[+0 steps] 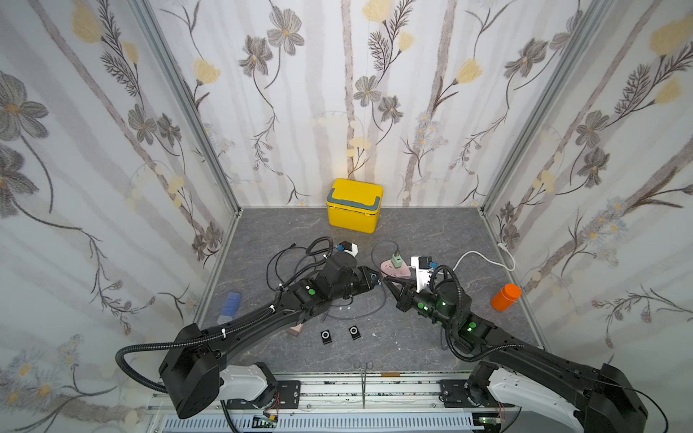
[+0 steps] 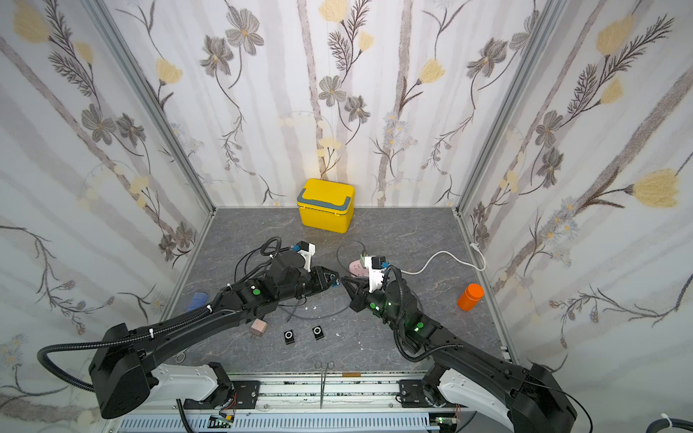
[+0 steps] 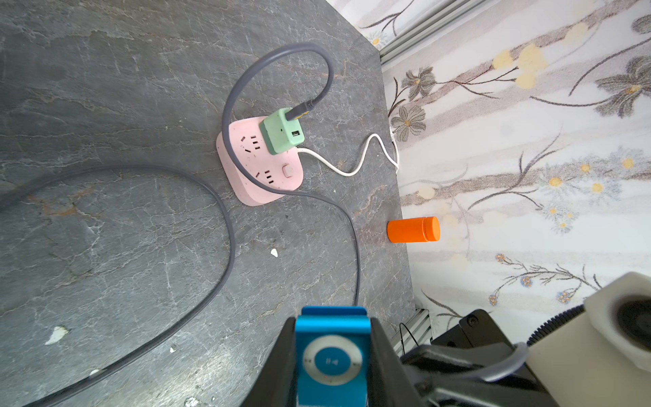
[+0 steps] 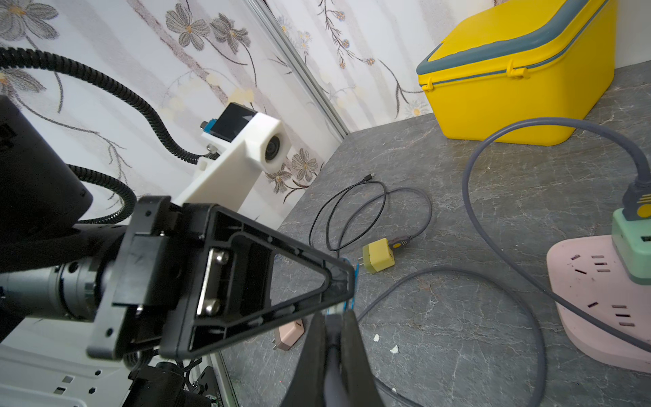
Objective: Charge mp3
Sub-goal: Insert the charging cable into the MP3 player.
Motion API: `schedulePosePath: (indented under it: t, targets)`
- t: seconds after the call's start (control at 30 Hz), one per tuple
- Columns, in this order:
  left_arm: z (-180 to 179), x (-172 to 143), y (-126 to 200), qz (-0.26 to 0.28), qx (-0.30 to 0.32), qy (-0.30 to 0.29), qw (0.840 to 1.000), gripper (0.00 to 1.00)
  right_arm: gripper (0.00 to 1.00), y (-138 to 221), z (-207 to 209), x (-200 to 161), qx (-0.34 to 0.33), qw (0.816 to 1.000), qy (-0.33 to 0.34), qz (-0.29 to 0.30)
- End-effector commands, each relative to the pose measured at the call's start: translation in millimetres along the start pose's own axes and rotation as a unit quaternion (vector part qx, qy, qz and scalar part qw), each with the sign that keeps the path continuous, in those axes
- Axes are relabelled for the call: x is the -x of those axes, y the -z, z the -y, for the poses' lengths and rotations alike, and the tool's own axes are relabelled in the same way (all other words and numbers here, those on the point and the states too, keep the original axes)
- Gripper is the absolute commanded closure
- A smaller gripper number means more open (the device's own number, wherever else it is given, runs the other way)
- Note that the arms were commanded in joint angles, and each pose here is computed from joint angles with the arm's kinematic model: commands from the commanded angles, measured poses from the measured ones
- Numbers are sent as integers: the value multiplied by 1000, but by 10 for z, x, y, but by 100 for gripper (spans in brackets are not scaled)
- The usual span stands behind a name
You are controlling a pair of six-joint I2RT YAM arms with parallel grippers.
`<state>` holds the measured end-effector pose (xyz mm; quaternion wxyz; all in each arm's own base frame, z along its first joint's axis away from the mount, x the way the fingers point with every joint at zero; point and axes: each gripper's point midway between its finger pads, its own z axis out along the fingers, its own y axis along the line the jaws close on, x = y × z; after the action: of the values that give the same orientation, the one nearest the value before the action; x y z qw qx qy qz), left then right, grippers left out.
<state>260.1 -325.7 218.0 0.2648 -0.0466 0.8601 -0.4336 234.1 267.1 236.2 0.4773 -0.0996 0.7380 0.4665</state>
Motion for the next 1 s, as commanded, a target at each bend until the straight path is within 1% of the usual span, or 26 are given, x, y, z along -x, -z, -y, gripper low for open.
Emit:
schedulePosePath:
  t: [0.0,0.27,0.57,0.63,0.77,0.97]
  targets:
    - [183,93,40,15,-29,-5,999,87,100,17,50,-56,-9,1000,1,-6]
    - [197,120,54,20,-30,-1,999,87,100,78,82,-25,-23,1000,10,-3]
    - [237,111,67,20,-36,-2,999,88,100,42,88,-93,-22,999,11,-21]
    - [254,105,71,19,-39,-2,999,88,100,16,105,-116,-27,999,13,-30]
    - [303,114,101,23,-44,-4,999,88,100,-44,212,-194,-58,997,16,-56]
    - [377,168,179,35,-59,5,998,89,100,-31,267,-205,-67,997,2,-47]
